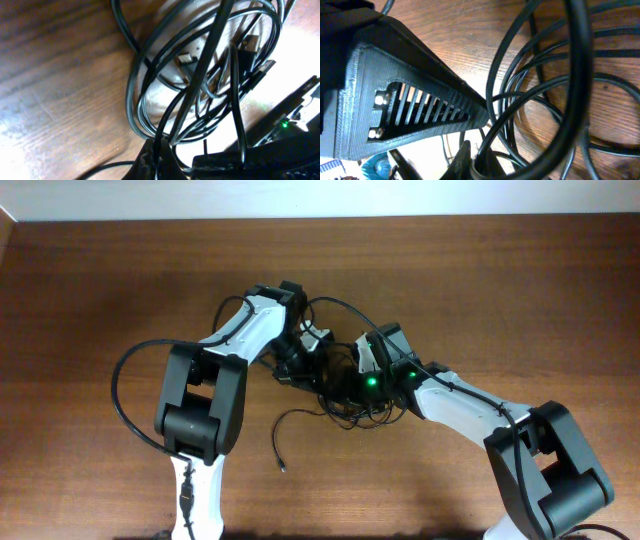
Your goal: Untangle cables
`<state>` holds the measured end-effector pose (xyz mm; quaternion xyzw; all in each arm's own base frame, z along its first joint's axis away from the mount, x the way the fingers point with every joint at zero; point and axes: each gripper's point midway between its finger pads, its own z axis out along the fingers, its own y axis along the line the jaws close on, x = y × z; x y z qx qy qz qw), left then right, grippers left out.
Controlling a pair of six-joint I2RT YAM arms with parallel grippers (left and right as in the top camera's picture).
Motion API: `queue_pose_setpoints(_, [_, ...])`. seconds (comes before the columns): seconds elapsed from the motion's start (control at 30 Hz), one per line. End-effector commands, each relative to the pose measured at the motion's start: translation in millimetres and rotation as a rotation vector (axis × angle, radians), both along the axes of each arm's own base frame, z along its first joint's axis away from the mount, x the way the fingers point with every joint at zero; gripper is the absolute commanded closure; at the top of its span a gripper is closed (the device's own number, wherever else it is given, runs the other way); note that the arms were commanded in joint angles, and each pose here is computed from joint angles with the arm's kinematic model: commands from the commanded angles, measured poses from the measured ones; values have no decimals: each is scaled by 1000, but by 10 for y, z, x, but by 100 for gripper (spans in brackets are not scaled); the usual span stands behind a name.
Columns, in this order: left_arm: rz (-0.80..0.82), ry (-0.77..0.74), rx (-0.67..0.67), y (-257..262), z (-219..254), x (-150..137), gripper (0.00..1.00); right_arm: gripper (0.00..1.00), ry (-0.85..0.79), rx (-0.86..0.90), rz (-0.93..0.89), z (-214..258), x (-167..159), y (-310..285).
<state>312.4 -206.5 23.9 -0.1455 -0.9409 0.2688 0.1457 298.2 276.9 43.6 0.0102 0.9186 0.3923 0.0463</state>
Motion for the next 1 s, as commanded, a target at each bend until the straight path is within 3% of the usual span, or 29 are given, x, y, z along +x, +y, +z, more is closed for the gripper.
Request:
queue_pose_setpoints(0.0, [-38,17,-100,-108,59,-73,100,96,29,91,72,104,-129,124])
queue_pose_setpoints(0.13, [-52,13,-126,-133,81,-81,100,76,65,99,93,101,-216,123])
queue_pose_setpoints(0.27, [-54,10,-127,-134,79,-77,100,75,59,77,130,57,-283,90])
queue_pose_setpoints(0.47, [-76,-12,-67,-42,10,-62,100,87,72,-8,91,-70,-276,-25])
queue_pose_setpoints(0.87, [-79,-15,-55,-24,-2,-60,100,96,48,-146,20,-240,-182,-220])
queue_pose_setpoints(0.97, [-84,-19,-38,3,-19,-58,100,96,8,-65,23,-51,-70,-155])
